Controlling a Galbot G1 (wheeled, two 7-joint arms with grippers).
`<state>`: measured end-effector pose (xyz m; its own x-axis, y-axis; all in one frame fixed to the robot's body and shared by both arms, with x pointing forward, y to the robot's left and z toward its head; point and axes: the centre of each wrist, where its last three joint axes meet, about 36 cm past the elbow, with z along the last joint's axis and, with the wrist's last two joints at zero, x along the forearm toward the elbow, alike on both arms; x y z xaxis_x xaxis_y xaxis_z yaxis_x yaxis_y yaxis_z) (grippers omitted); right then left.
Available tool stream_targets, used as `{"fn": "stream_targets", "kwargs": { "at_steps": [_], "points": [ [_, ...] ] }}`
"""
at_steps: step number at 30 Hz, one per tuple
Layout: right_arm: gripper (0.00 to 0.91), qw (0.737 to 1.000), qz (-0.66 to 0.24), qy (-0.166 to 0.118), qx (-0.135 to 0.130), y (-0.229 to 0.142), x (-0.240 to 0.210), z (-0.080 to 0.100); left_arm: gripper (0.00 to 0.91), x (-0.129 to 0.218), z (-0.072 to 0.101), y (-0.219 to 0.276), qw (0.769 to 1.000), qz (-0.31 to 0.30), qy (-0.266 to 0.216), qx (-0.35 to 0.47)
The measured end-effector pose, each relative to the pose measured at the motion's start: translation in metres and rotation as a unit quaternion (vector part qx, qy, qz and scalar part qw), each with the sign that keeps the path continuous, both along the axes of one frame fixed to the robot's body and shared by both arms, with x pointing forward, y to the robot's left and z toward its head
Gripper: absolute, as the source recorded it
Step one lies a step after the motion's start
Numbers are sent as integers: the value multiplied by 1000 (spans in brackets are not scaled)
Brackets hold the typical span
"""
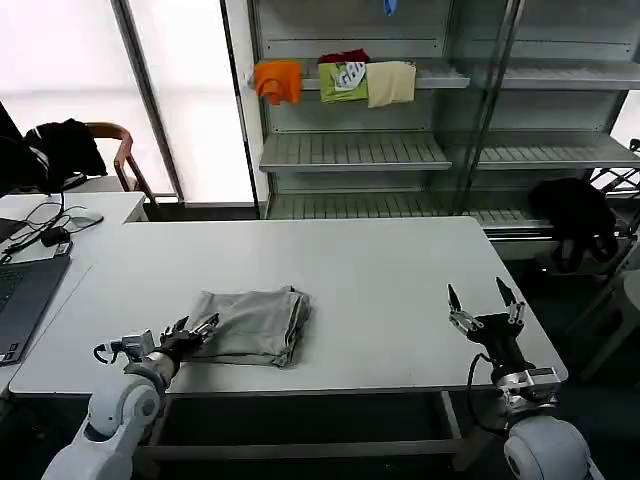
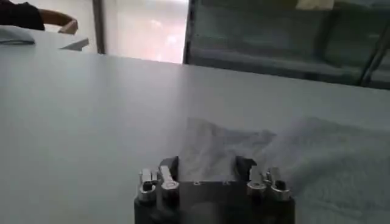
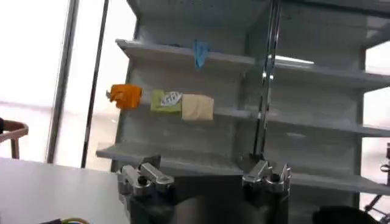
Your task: Fold and organize the clothes.
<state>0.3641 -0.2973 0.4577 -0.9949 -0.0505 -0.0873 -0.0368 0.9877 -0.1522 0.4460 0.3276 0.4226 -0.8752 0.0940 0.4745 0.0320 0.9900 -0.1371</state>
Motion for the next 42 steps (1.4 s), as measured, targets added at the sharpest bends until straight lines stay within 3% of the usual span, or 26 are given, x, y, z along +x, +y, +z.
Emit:
{"fn": "stream_targets", "kwargs": {
  "at_steps": [11,20,28,38,40,42],
  "points": [
    [907,1000,2,-2,2,2,1,1,0,-1,-2,-8,1000,-12,-3,-5],
    [907,1000,3,-5,2,3,3,3,0,4,20,-1,999,11,-48,10],
    [907,1000,9,-7,6,9,6,4,0,7,63,44,990,45,-113,74],
    [907,1000,11,-8,6,10,8,5,0,8,165,122,950,63,-201,229],
    [907,1000,11,-9,8,11,8,5,0,7,177,123,943,53,-210,254],
    [907,1000,11,-10,9,11,8,5,0,7,177,119,937,41,-211,276]
  ]
}}
